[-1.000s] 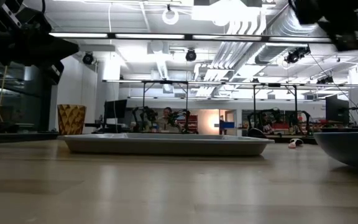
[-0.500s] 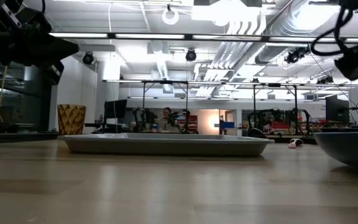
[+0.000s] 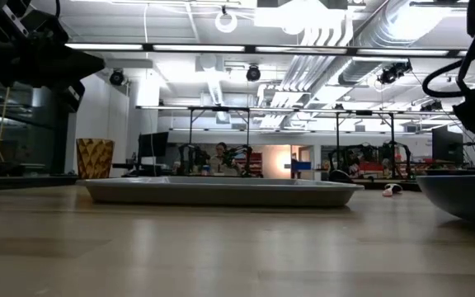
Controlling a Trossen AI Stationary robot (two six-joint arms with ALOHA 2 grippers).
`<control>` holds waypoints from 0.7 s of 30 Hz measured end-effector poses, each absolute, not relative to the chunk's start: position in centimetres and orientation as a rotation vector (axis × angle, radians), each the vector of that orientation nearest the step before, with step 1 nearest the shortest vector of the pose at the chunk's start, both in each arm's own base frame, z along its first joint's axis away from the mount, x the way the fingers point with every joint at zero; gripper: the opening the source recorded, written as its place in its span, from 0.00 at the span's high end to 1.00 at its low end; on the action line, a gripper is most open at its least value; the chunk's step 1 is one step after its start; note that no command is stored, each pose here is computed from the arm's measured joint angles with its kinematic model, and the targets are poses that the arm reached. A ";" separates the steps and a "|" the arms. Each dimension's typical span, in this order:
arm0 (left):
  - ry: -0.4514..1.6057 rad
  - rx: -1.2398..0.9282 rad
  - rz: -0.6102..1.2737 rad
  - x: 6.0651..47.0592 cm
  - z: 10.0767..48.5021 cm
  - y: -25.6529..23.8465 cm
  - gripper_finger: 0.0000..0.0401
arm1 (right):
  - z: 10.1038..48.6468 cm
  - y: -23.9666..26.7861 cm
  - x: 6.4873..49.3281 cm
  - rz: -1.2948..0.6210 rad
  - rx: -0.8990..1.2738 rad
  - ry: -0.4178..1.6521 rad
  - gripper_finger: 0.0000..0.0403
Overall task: Pick and place plate/cup/fork/spoon on tray
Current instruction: Put the dark blue plate on the light blue tray
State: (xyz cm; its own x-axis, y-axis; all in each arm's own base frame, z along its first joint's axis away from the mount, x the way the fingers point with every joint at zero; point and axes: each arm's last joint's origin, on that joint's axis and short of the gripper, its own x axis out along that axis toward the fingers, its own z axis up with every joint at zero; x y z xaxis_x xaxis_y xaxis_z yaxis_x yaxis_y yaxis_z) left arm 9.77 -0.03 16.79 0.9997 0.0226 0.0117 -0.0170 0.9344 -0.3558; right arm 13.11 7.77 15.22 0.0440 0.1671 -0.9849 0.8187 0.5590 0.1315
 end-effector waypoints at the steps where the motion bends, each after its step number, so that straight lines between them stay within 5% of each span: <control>1: -0.016 -0.364 0.020 9.8 16.8 0.0 1.00 | 15.2 7.8 13.2 -0.597 0.897 1.463 0.58; 9: -0.016 -0.364 0.020 9.8 16.8 0.0 1.00 | 14.7 8.0 13.5 -0.540 0.921 1.431 0.60; 17: -0.016 -0.364 0.020 9.8 16.8 0.0 1.00 | 14.9 8.2 13.4 -0.456 0.924 1.488 0.96; 21: -0.016 -0.364 0.020 9.8 16.8 0.0 1.00 | 16.9 8.8 13.7 -0.184 0.961 1.528 0.97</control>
